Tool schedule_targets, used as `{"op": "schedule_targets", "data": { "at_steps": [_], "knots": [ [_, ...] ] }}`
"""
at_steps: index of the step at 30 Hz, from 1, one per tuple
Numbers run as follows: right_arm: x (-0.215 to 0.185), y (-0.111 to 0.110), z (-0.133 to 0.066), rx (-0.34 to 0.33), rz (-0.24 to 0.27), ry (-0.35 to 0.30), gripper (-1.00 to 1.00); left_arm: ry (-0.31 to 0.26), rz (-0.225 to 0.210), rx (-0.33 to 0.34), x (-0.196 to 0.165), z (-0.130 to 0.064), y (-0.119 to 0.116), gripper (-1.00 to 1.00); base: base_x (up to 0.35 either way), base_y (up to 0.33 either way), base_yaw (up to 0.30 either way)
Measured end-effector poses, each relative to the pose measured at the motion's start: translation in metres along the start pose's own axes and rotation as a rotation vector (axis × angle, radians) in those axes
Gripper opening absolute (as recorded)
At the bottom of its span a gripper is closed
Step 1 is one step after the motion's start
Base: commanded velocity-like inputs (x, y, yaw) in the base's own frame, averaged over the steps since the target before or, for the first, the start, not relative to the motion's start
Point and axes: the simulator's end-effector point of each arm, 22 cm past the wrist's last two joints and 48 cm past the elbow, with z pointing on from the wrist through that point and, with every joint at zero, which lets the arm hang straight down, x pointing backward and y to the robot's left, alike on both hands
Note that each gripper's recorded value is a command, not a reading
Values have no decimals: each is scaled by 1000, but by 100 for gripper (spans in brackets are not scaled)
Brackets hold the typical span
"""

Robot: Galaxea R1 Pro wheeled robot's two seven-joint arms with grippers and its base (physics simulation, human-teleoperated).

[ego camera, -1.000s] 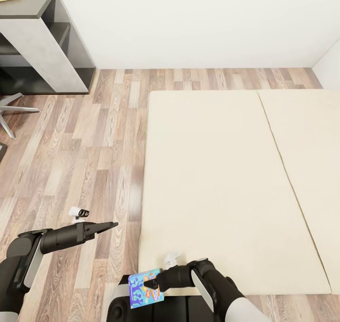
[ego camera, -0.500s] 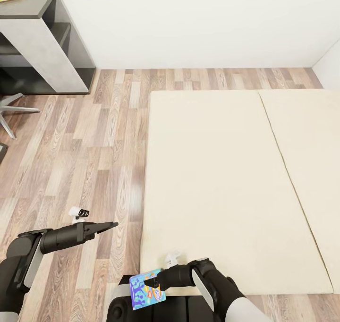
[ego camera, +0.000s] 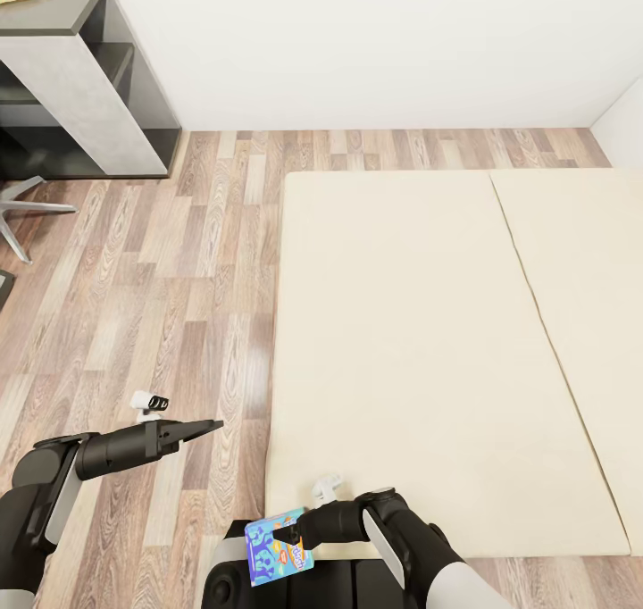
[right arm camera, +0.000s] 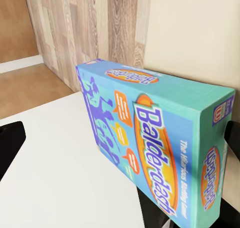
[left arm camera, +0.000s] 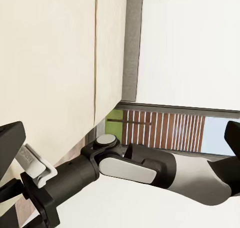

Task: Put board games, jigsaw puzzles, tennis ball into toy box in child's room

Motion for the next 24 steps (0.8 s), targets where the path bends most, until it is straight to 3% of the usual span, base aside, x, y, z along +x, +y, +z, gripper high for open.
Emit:
{"op": "schedule_targets", "data": {
  "at_steps": [24],
  "knots": [
    [-4,1,-2,1,-6,-9,100,-1,7,2,-1,0,-3,100,0,0,0]
  ]
}}
